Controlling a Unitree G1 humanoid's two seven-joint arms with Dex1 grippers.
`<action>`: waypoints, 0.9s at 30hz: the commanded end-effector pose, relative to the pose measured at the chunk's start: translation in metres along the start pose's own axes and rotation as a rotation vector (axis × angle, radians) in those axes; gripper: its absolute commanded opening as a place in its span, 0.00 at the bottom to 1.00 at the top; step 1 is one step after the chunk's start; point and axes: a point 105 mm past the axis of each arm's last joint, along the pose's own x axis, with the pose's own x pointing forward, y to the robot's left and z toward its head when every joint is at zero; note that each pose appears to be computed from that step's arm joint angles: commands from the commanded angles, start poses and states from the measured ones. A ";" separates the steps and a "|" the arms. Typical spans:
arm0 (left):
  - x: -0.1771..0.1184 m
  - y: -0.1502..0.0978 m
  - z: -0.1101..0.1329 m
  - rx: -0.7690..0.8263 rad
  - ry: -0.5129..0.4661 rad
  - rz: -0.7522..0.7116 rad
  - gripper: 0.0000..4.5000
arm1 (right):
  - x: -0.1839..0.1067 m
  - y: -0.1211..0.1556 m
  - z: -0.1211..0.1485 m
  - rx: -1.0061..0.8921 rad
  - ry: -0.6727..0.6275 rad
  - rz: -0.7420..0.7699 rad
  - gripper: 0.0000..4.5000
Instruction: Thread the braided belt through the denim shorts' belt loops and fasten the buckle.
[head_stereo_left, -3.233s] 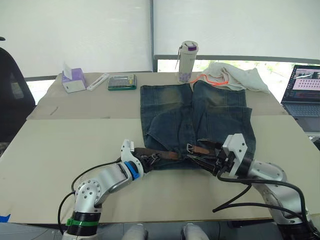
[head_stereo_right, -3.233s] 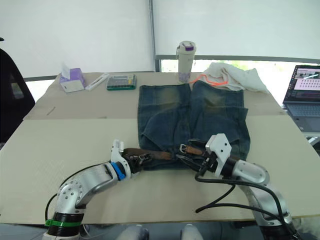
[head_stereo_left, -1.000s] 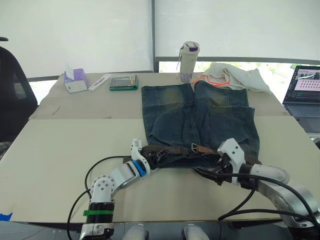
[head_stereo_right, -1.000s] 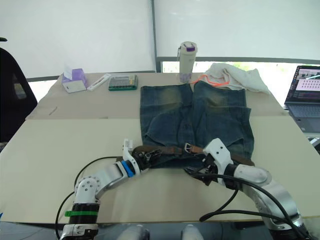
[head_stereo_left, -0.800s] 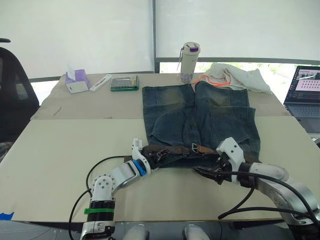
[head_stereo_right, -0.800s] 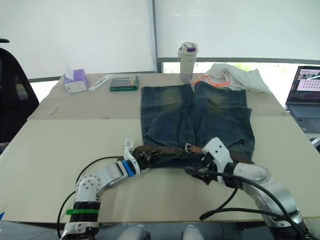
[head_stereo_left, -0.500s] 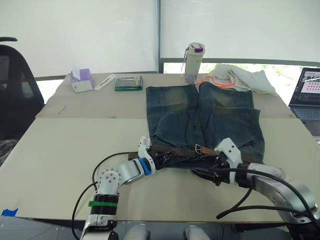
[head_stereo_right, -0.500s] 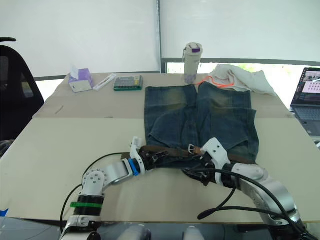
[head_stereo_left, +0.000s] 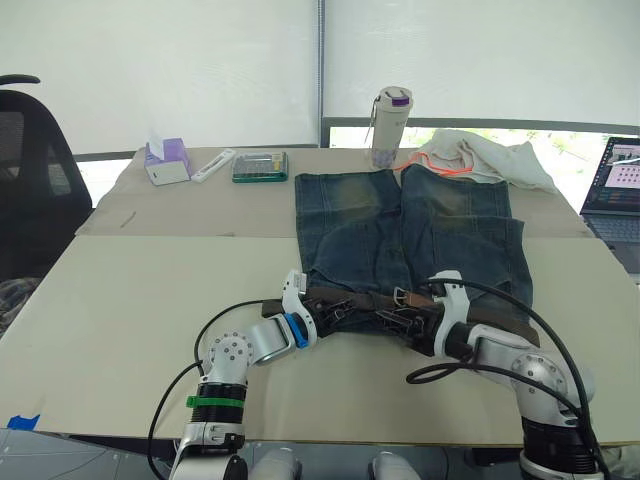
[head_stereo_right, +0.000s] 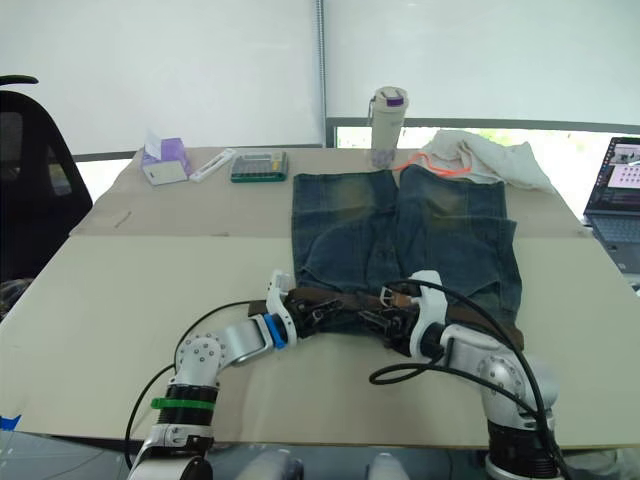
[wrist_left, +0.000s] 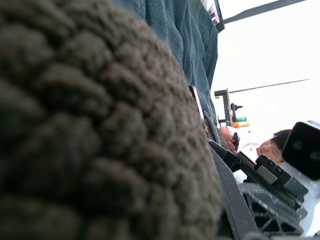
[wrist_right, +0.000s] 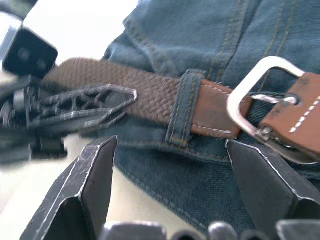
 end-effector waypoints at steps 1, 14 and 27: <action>0.004 0.019 -0.021 -0.047 0.073 0.059 0.00 | -0.002 -0.007 0.012 0.087 -0.061 -0.044 0.85; 0.003 0.022 -0.019 -0.037 0.076 0.060 0.00 | 0.000 -0.005 0.028 0.573 -0.293 -0.008 0.85; 0.003 0.023 -0.017 -0.046 0.071 0.067 0.00 | 0.000 -0.002 0.010 0.375 -0.126 -0.066 0.54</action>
